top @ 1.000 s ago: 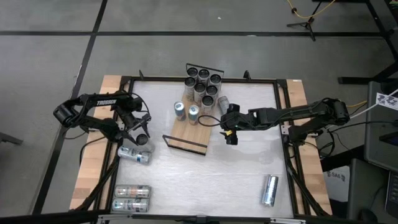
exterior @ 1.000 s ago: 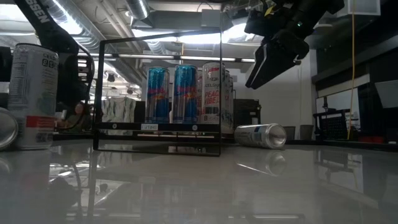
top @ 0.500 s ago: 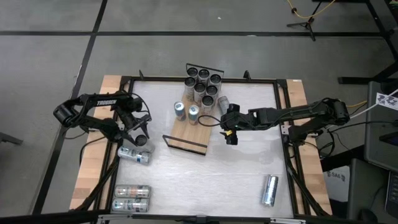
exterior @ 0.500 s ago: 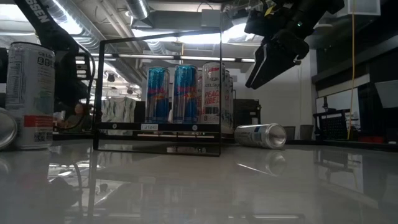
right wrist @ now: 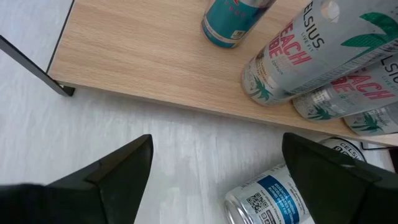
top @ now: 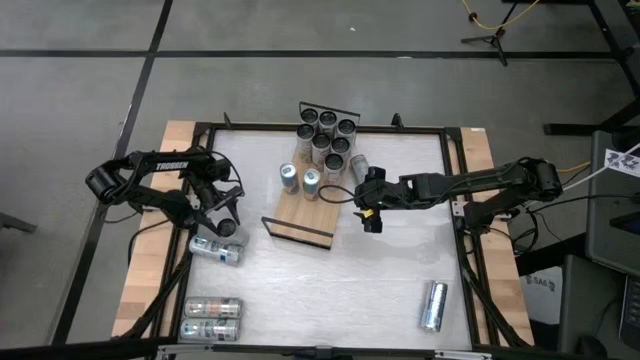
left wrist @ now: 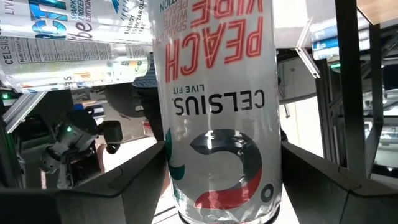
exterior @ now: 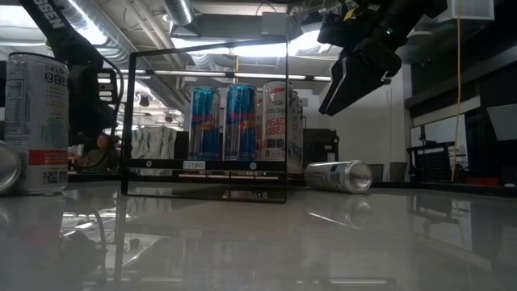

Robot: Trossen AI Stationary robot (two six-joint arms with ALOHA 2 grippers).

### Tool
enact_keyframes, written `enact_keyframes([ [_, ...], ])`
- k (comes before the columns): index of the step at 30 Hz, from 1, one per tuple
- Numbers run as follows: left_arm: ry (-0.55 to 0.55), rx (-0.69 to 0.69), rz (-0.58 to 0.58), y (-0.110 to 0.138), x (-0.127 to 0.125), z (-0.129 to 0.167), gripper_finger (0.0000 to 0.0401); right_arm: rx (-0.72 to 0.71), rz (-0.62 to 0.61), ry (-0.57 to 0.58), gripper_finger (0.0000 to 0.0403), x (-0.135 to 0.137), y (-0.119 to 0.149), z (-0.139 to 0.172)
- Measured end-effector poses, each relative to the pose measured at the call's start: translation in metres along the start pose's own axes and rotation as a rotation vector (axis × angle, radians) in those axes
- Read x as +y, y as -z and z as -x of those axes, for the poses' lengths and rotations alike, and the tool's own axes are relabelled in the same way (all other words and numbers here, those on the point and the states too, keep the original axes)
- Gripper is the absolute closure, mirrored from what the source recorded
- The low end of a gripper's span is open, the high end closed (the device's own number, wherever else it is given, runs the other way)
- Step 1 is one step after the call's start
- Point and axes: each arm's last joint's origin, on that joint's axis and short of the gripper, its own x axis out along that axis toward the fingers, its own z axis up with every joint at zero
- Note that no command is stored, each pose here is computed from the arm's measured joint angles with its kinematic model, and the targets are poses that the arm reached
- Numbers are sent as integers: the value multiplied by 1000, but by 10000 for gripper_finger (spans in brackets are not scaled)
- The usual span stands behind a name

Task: Place canned beverage on shelf
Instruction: Put the bottom left pink soda can on the shelf aligned with the other pink soda can

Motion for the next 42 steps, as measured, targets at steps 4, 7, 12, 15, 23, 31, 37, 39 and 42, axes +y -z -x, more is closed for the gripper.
enact_keyframes([
  [4,0,0,2,0,0,0,119,0,-1,0,52,0,0,0],
  [7,0,0,4,0,0,0,119,-1,-1,0,51,0,0,0],
  [12,0,0,5,0,0,0,119,-1,-2,0,52,0,0,0],
  [15,0,0,6,0,0,0,119,-1,-2,0,52,0,0,0],
  [23,-2,-1,2,0,0,0,119,-1,-2,0,52,0,0,0],
  [31,-1,0,2,0,0,0,119,-1,-2,0,51,0,0,0],
  [37,-16,-14,-1,0,1,0,119,-1,-2,0,52,0,0,0],
  [39,-14,-12,5,0,1,0,117,-1,-2,0,52,0,0,0],
  [42,5,5,-23,0,0,0,99,-1,-2,0,51,0,0,0],
])
